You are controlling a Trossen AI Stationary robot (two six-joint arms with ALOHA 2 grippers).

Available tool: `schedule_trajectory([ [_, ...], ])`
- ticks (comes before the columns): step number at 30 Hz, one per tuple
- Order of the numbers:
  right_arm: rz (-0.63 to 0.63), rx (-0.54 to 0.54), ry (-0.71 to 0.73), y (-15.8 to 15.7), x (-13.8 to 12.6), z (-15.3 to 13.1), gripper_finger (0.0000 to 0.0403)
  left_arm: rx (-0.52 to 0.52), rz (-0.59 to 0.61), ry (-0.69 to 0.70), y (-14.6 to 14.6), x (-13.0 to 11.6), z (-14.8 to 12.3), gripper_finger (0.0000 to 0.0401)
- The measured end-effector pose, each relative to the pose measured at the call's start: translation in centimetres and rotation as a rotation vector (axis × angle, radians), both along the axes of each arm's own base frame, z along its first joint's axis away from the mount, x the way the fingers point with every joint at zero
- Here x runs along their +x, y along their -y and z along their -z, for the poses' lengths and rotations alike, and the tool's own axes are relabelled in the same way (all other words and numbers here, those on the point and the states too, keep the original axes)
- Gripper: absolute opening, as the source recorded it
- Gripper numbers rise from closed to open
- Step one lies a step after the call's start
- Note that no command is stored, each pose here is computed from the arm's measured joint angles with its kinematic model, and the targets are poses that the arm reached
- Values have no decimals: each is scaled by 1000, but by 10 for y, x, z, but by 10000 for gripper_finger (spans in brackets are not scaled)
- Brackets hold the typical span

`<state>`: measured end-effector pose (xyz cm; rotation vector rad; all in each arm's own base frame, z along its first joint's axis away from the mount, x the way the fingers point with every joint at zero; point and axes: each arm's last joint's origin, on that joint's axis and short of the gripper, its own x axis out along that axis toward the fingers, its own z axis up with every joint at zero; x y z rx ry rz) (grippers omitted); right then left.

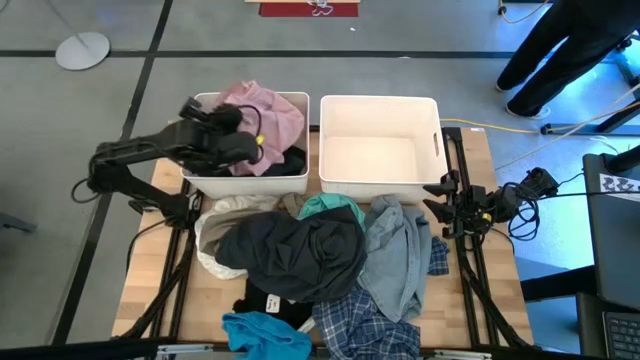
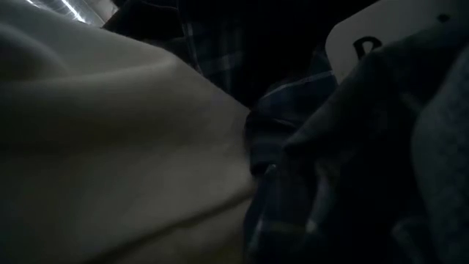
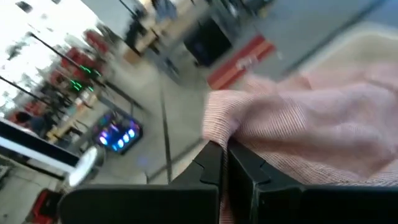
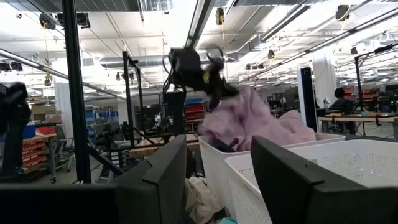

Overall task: Sort clothes
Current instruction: Put the pink shirt into the left white bin

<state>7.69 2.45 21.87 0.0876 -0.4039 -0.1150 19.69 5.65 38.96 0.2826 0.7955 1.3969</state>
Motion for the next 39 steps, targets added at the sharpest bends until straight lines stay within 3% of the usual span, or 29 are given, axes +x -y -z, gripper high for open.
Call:
schedule_trajectory([
  [5,2,-4,0,0,0,0,182,-242,12,-55,-22,6,39,10],
  [12,2,-6,-3,0,0,0,182,-528,83,60,-54,9,64,34],
  [19,2,-13,-15,0,1,1,182,-610,82,144,-76,5,82,103],
  [26,2,-15,-19,0,1,2,182,-687,68,243,-92,-1,122,165],
  [34,4,-14,-19,0,1,2,182,-705,26,231,-94,-14,168,172],
  [39,4,-13,-19,0,1,2,182,-737,21,164,-93,-18,164,171],
])
